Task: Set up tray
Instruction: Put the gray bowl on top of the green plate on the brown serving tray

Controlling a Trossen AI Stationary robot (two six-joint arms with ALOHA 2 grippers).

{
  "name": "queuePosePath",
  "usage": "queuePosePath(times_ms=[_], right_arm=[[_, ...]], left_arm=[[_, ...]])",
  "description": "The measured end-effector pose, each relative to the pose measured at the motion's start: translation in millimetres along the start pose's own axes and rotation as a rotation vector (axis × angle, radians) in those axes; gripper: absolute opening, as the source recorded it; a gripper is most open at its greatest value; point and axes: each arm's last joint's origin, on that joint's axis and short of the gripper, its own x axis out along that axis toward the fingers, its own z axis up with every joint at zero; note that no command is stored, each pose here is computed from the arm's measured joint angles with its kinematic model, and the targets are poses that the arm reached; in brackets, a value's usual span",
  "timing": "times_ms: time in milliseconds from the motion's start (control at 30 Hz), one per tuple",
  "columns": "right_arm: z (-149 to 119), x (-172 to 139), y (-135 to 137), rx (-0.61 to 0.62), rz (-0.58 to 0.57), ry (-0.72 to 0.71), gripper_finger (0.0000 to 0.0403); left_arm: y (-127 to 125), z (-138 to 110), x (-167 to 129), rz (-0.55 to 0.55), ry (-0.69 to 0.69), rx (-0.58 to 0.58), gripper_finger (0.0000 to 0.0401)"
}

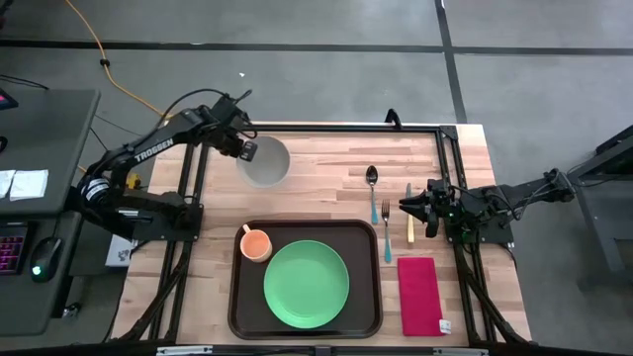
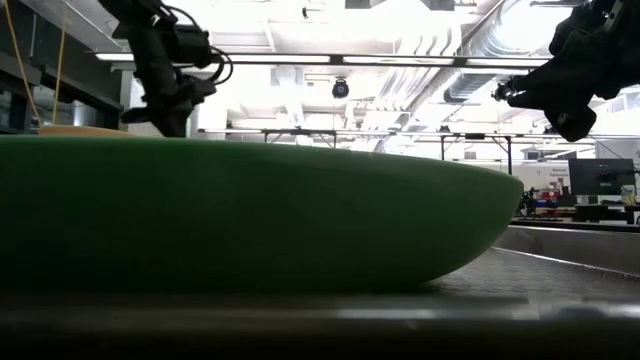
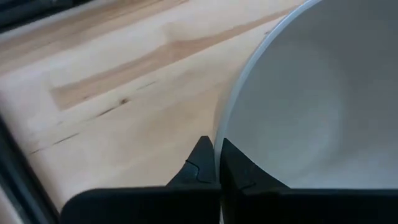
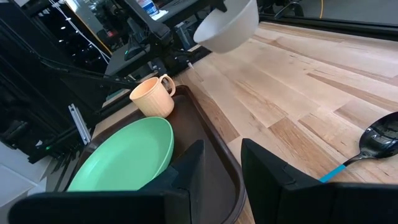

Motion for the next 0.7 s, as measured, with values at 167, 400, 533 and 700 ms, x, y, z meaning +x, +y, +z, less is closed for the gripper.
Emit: queuePosePath(times_ms=[167,400,533,700], right_arm=[[0,0,0,0.000,0.000,0.000,0.0083],[0,0,0,0.000,-0.001,0.000,0.0083],[0,0,0,0.000,-0.001,0.000,0.0083],[0,0,0,0.000,-0.001,0.000,0.0083]], left_arm=[[-4,7,-15,-0.016,-0.019,0.017,0.0019],[-5,9,-24,-0.007,-0.008,0.022,0.0019],[-5,8,-24,-0.006,-0.006,0.021,0.0019],[-5,8,-24,-0.007,-0.007,0.021,0.0019]])
